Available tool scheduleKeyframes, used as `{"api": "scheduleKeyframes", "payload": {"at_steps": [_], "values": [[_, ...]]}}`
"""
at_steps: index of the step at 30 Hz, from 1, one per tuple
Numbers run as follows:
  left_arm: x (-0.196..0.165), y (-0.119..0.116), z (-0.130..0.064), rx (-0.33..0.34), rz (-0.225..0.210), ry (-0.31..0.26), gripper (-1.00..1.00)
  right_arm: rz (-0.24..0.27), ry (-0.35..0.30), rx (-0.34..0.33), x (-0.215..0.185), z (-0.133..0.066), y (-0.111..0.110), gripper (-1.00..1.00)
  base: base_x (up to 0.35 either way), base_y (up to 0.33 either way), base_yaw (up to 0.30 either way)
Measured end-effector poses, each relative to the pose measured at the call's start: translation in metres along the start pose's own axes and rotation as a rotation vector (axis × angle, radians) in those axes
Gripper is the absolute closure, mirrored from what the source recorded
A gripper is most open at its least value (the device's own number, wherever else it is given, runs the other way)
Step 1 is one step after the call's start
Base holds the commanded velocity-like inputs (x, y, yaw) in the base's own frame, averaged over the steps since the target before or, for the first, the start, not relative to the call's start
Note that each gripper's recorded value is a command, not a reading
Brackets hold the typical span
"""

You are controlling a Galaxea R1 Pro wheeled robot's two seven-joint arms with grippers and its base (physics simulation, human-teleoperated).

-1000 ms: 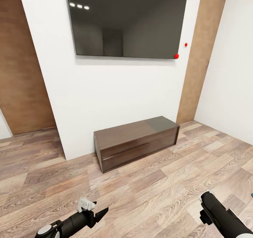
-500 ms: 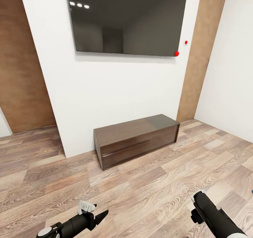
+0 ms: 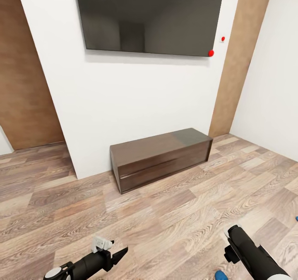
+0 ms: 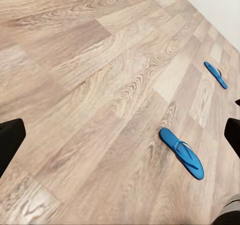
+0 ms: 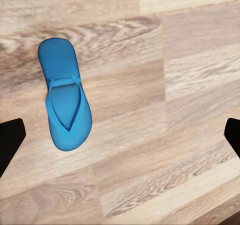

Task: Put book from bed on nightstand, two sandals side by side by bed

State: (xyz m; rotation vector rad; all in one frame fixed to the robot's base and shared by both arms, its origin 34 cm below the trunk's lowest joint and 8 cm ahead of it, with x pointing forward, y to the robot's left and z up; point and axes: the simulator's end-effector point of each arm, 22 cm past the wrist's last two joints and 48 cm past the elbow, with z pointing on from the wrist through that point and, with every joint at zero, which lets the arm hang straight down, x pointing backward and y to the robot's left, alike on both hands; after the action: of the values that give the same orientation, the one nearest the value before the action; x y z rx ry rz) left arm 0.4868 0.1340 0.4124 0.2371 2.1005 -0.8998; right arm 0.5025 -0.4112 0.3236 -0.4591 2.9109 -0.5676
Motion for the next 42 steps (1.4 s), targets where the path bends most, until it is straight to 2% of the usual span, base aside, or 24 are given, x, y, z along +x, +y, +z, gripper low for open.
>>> {"api": "scheduleKeyframes", "payload": {"at_steps": [9, 33, 35, 38, 42], "values": [[0.025, 0.007, 0.006, -0.004, -0.045, 0.044, -1.00, -0.013, 0.033, -0.010, 0.008, 0.014, 0.008, -1.00, 0.000, 0.000, 0.000], [0.063, 0.023, 0.012, -0.015, -0.112, 0.112, -1.00, -0.047, 0.120, -0.041, 0.032, 0.048, 0.030, -1.00, 0.000, 0.000, 0.000], [0.057, 0.022, 0.012, -0.005, -0.111, 0.099, -1.00, -0.050, 0.128, -0.043, 0.034, 0.051, 0.032, -1.00, 0.000, 0.000, 0.000], [0.017, 0.015, 0.012, 0.021, -0.083, 0.019, -1.00, -0.054, 0.139, -0.047, 0.038, 0.055, 0.034, -1.00, 0.000, 0.000, 0.000], [-0.032, 0.001, 0.006, 0.060, -0.092, -0.057, -1.00, -0.060, 0.154, -0.052, 0.042, 0.061, 0.038, -1.00, 0.000, 0.000, 0.000]]}}
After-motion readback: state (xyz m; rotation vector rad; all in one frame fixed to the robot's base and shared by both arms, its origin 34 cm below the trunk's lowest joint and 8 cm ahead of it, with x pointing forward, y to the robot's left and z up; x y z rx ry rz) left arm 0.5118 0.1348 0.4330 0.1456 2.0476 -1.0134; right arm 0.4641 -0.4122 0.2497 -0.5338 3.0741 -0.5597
